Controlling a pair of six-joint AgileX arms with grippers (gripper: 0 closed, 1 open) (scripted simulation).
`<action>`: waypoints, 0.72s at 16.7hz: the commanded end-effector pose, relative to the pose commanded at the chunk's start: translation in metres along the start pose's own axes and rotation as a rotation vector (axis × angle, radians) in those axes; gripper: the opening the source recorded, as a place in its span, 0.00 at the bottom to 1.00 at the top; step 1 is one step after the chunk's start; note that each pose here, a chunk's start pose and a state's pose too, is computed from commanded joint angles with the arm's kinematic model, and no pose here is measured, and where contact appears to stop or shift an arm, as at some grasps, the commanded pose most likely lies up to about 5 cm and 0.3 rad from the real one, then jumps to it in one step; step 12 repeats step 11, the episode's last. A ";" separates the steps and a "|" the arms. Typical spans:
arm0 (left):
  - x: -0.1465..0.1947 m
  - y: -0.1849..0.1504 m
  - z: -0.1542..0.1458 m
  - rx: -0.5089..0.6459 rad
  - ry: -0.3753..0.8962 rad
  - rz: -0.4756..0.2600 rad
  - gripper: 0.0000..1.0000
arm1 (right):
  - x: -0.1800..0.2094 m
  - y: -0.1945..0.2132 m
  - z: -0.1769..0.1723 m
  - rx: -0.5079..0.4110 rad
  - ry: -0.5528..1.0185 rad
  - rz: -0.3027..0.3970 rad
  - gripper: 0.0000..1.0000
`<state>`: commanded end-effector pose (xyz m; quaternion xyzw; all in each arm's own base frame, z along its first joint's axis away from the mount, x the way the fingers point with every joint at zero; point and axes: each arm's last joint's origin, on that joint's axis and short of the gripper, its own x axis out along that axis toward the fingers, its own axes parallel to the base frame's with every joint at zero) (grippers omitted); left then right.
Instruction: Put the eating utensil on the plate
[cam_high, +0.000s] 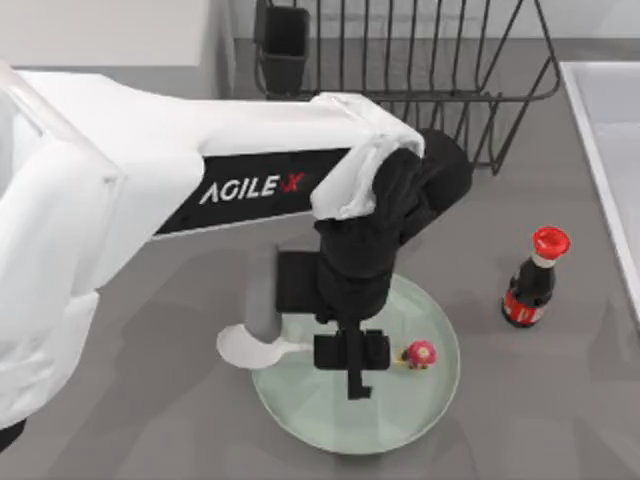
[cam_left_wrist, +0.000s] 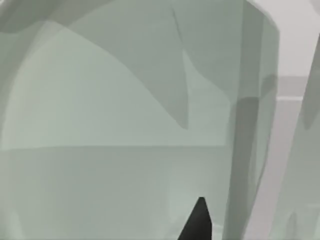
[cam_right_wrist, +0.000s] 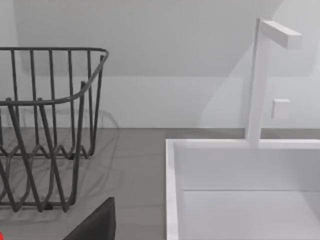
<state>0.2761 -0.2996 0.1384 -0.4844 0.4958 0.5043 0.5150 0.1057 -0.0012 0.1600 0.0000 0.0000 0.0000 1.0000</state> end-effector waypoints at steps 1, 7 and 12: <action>0.000 0.000 0.000 0.000 0.000 0.000 0.68 | 0.000 0.000 0.000 0.000 0.000 0.000 1.00; 0.000 0.000 0.000 0.000 0.000 0.000 1.00 | 0.000 0.000 0.000 0.000 0.000 0.000 1.00; 0.000 0.000 0.000 0.000 0.000 0.000 1.00 | 0.000 0.000 0.000 0.000 0.000 0.000 1.00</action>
